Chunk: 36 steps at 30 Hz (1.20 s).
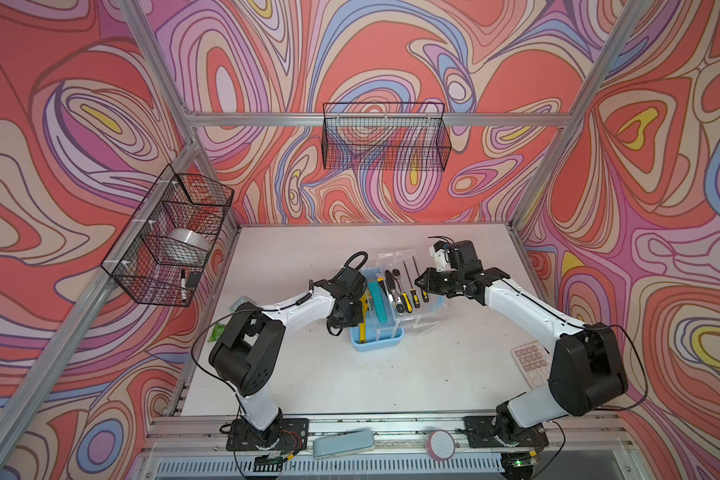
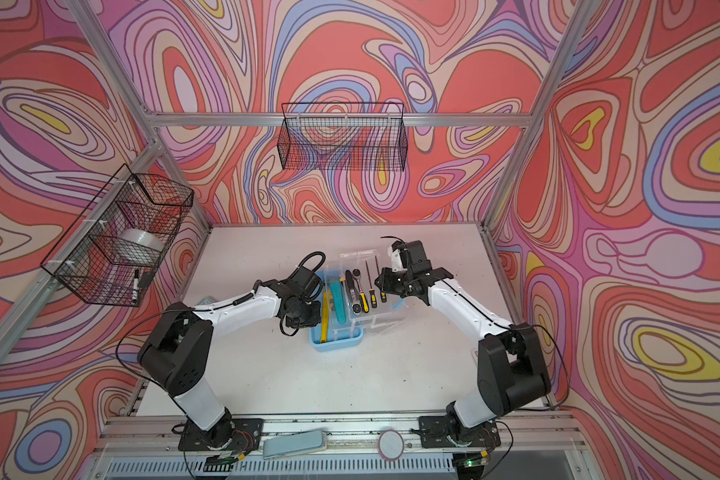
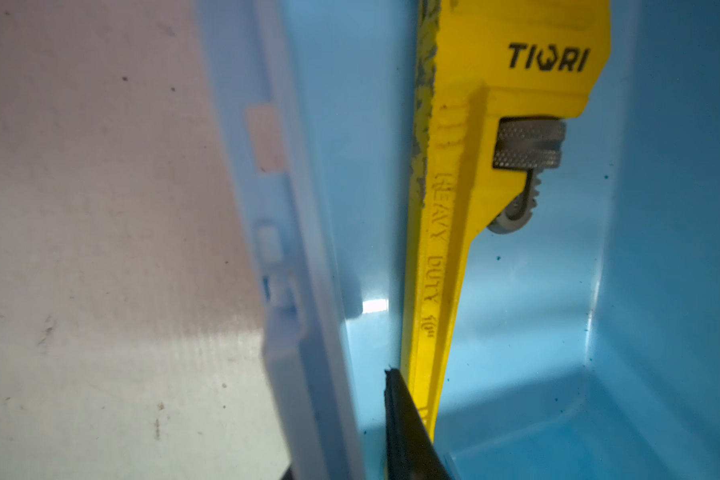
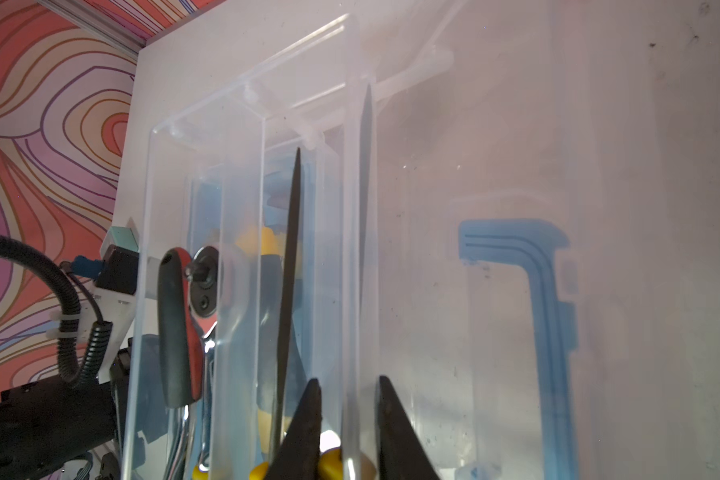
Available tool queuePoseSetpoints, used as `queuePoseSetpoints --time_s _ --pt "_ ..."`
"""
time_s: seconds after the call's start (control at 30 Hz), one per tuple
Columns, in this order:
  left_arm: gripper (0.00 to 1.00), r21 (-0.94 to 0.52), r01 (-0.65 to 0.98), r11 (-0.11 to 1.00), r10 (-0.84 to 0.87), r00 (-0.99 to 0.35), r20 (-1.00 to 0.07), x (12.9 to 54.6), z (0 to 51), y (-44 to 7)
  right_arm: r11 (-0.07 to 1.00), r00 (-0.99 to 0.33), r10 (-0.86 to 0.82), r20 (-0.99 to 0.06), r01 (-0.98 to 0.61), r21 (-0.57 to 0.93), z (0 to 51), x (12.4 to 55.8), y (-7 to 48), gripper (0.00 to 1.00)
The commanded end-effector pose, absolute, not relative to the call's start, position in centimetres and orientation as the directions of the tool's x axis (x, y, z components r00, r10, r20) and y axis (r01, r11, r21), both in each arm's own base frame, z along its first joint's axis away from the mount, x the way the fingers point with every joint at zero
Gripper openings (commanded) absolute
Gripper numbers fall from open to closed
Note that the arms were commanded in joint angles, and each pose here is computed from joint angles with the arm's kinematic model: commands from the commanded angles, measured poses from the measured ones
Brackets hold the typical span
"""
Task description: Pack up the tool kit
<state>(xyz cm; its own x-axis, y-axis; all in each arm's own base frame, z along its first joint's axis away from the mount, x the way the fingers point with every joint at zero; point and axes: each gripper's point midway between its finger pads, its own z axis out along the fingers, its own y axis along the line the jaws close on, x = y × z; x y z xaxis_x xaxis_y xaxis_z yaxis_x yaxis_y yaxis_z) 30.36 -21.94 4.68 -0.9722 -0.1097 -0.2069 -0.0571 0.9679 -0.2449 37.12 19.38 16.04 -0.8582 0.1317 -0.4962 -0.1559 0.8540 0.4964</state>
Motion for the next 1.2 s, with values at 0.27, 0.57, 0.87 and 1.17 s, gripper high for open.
queuePoseSetpoints --time_s 0.27,0.57,0.87,1.17 --pt "0.35 -0.410 -0.029 0.911 -0.156 -0.947 -0.280 33.2 7.3 -27.2 0.963 -0.838 0.078 -0.540 -0.076 0.257 16.4 37.1 19.7 0.18" --pt "0.47 -0.340 -0.042 0.939 -0.162 -0.929 -0.332 32.4 9.2 -24.2 0.992 -0.820 0.049 -0.570 -0.026 0.122 16.3 37.5 19.3 0.17" --pt "0.47 -0.302 -0.033 0.953 -0.176 -0.870 -0.460 32.7 14.7 -21.0 0.997 -0.816 0.007 -0.578 -0.036 0.064 15.9 37.5 20.0 0.17" --pt "0.46 -0.469 0.184 0.864 -0.073 -0.875 -0.478 34.2 20.0 -27.8 0.999 -0.820 -0.026 -0.572 -0.042 0.015 15.6 37.5 20.2 0.17"
